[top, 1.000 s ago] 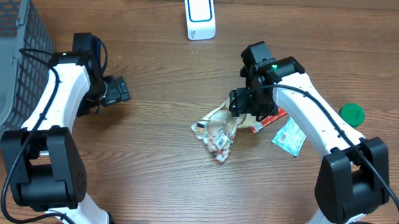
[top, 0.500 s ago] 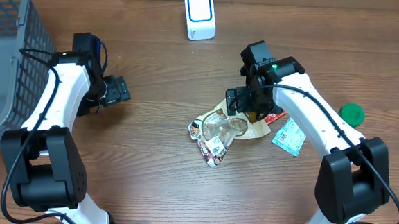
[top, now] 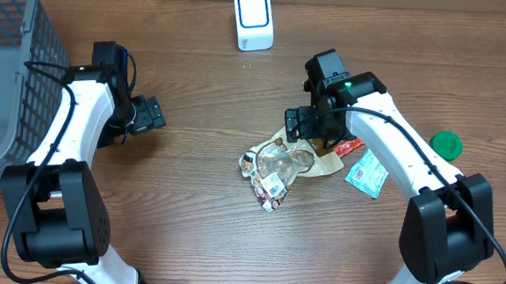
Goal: Scan the item barcode
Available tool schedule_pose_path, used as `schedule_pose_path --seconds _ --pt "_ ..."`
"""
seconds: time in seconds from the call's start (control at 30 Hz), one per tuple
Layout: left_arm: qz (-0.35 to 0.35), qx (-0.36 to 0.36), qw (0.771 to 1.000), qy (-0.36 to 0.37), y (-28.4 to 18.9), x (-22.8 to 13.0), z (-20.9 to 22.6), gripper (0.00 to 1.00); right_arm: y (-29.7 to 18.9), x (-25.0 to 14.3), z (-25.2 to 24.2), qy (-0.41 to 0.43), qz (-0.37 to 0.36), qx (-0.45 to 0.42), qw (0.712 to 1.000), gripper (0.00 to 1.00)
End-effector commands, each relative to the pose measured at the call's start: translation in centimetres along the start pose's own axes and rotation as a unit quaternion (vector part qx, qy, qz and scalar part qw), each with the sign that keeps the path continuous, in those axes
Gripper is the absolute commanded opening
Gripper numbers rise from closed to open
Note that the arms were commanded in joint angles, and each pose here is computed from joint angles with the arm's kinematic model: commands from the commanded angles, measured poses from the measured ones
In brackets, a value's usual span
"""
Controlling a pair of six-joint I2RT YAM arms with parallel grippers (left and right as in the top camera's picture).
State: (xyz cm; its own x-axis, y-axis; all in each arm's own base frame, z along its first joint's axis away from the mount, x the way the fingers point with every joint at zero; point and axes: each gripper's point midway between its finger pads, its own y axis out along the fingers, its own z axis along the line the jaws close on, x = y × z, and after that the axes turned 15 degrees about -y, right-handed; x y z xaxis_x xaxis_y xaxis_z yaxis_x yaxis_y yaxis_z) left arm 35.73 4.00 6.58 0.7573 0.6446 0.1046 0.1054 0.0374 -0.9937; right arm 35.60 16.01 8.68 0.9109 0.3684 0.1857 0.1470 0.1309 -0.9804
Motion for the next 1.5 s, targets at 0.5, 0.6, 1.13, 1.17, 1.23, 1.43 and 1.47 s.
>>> schedule_pose_path --seconds 0.5,0.6,1.13,1.17,1.23,1.43,1.47 --pt "-0.002 -0.004 1.0 -0.002 -0.1 0.3 -0.4 1.0 -3.1 0.6 0.2 -0.004 -0.043 -0.004 0.999 1.0" --pt "-0.002 -0.004 1.0 -0.002 -0.1 0.3 -0.4 1.0 -5.4 0.9 0.4 -0.006 -0.075 -0.004 0.997 1.0" --pt "-0.002 -0.004 1.0 -0.002 -0.1 0.3 -0.4 1.0 -20.8 -0.6 1.3 -0.018 -0.281 -0.001 0.96 1.0" --pt "-0.002 -0.004 1.0 -0.002 -0.1 0.3 -0.4 1.0 -21.5 -0.9 1.3 -0.018 -0.291 -0.001 0.957 1.0" --pt "-0.002 -0.004 1.0 -0.002 -0.1 0.3 -0.4 1.0 -23.1 -1.5 1.4 -0.02 -0.313 -0.001 0.95 1.0" --pt "-0.002 -0.004 1.0 -0.002 -0.1 0.3 -0.4 1.0 -27.7 -3.7 1.7 -0.024 -0.378 0.0 0.925 1.0" --pt "-0.002 -0.004 1.0 -0.002 -0.1 0.3 -0.4 1.0 -28.7 -4.3 1.7 -0.024 -0.392 0.001 0.92 1.0"
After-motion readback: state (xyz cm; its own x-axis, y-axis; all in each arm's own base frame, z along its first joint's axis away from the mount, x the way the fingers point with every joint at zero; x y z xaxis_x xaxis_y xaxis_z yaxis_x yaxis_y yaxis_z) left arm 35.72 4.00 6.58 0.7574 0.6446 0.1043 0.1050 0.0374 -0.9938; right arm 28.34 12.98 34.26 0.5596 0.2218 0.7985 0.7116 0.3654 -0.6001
